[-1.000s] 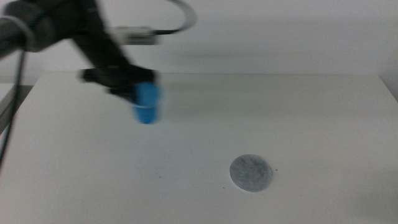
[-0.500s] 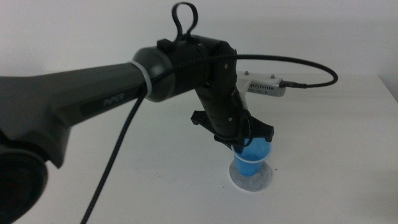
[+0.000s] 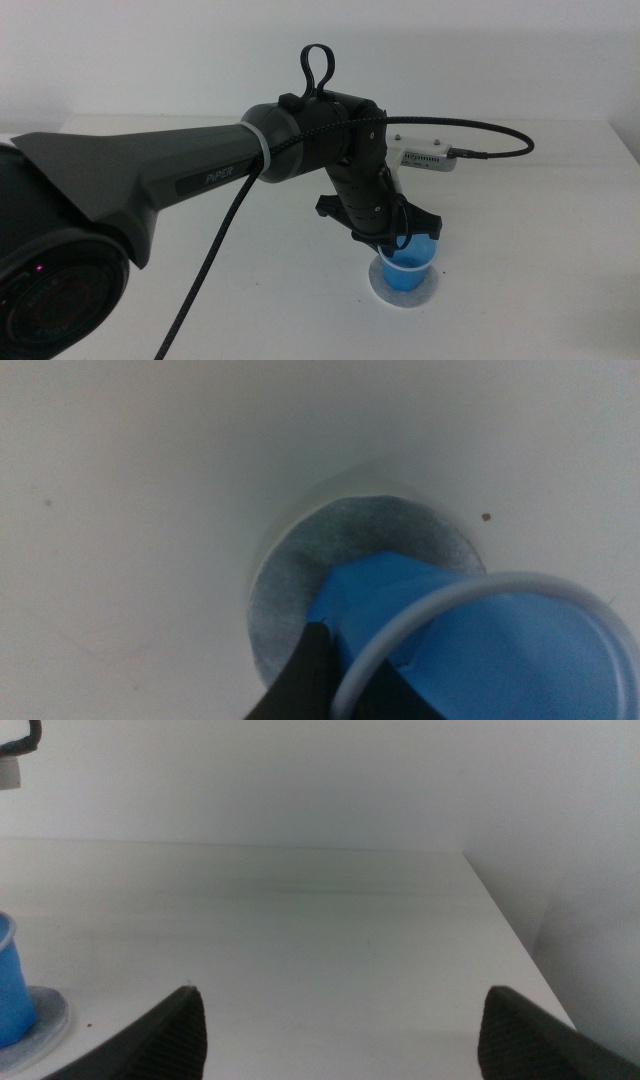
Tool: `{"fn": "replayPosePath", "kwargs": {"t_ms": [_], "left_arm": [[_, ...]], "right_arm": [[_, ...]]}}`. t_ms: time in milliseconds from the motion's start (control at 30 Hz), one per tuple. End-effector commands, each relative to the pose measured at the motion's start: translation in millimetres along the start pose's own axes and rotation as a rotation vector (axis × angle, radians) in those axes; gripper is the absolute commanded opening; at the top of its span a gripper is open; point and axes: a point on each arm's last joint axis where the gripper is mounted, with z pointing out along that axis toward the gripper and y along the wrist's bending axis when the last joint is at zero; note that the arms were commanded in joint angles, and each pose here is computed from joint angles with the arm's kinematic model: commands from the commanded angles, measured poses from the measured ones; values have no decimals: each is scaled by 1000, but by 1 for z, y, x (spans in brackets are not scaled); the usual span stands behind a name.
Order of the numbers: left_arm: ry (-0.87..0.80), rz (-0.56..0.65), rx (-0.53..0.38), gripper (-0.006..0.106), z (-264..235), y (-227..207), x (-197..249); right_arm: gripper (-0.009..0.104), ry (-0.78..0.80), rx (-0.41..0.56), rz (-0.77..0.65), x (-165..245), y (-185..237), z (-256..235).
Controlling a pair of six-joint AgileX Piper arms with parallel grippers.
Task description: Place an empty cup on a cup mat.
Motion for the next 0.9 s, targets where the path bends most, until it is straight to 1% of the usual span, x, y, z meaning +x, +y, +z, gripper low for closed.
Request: {"fn": "replayPosePath", "kwargs": {"t_ms": [0,100,167,267,333,467,500,600,700,767,867], "left_arm": [[6,3,8,0,1,-2,1],[37,9,0,9,1,0,3],[37,11,-2,19,1,0,3],[38,8,16,40,1,-2,3],[24,35,21,55,-6,-4,2],[-3,86,29,90,-33,-1,-1],[-14,100,39,94,-44,-1,-1],[-55,140,59,94,-85,-3,3],[-117,157,17,94,-132,3,13],[-203,183,-7,94,-161,11,29],[-375,148,-23,94,-197,31,64]], "right_arm": [[93,-9,-1,-10,0,0,0],[93,-9,-1,-10,0,0,0],[93,-9,-1,-10,0,0,0],[93,-9,-1,-10,0,0,0],[93,-9,-1,-10,0,0,0],[93,-9,-1,-10,0,0,0],[93,-9,-1,-10,0,0,0],[93,-9,-1,-10,0,0,0],[93,-9,-1,-10,0,0,0],[93,-9,-1,-10,0,0,0],[93,-9,-1,-10,0,0,0]]}}
